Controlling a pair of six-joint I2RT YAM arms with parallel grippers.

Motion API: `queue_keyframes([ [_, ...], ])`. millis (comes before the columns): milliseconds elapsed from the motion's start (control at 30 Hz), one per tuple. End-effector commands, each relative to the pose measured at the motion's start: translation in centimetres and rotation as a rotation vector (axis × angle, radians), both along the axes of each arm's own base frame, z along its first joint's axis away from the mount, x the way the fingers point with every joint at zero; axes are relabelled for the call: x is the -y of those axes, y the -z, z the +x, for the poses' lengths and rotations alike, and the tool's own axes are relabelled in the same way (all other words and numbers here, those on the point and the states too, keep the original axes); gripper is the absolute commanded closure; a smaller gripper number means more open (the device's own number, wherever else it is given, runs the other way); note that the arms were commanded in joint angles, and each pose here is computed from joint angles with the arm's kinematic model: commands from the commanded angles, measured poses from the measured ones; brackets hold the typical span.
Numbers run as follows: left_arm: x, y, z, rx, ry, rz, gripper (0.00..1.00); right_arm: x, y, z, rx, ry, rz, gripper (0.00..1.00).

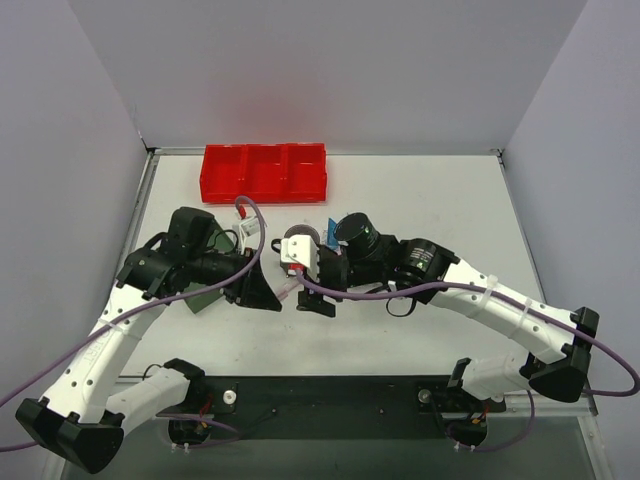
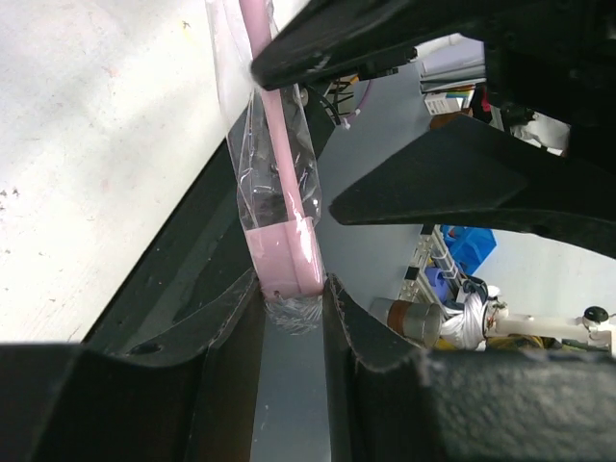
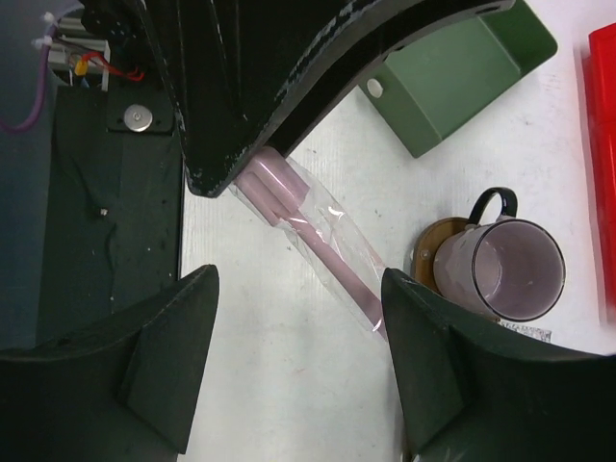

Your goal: Prepare toiletry sets of a toothbrush and toothpaste on the tray

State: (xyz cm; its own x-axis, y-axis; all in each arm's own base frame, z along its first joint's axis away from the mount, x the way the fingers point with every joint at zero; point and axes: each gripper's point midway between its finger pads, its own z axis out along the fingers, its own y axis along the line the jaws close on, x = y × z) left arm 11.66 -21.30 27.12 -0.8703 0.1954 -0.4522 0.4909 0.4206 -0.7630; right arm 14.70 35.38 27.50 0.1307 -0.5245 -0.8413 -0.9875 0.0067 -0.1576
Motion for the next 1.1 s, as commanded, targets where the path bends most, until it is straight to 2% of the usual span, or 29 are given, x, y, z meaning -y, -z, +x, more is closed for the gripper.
queue_keyframes([
  [0, 0.4, -2.3, -0.8, 0.066, 0.061, -0.069, 1.00, -0.4, 0.9, -0.6, 0.035, -0.068, -0.004, 0.37],
  [100, 0.5, -2.6, -1.1, 0.059, 0.074, -0.088, 1.00, -0.5, 1.3, -0.8, 0.023, -0.080, -0.011, 0.40],
  [200, 0.8, -2.6, -1.4, 0.048, 0.095, -0.102, 1.00, -0.9, 1.4, -1.1, 0.016, -0.090, -0.012, 0.49],
  [500, 1.1, -2.8, -1.2, 0.034, 0.104, -0.117, 1.00, -1.1, 1.8, -1.5, -0.005, -0.095, -0.020, 0.86],
  [533, 1.2, -2.8, -1.0, 0.037, 0.101, -0.117, 1.00, -1.0, 1.7, -1.5, -0.004, -0.092, -0.018, 0.95],
  [567, 1.2, -2.8, -0.9, 0.030, 0.093, -0.116, 0.96, -1.0, 1.8, -1.3, 0.000, -0.084, -0.022, 1.00],
  [700, 1.4, -3.1, 0.3, 0.072, 0.048, -0.114, 0.63, -0.7, 1.9, -0.9, 0.021, -0.050, -0.019, 1.00],
  [733, 1.4, -3.3, 0.4, 0.085, 0.040, -0.113, 0.49, -0.6, 1.6, -0.8, 0.031, -0.040, -0.006, 1.00],
  [833, 0.9, -3.4, 1.2, 0.137, 0.002, -0.079, 0.36, -0.2, 1.6, -0.4, 0.052, -0.006, 0.017, 1.00],
  [933, 0.3, -3.5, 2.0, 0.172, -0.061, -0.044, 0.30, 0.1, 1.3, 0.2, 0.075, 0.041, 0.042, 1.00],
  [1067, -0.6, -2.5, 3.2, 0.190, -0.146, 0.034, 0.28, 0.5, 0.9, 1.2, 0.118, 0.102, 0.077, 1.00],
])
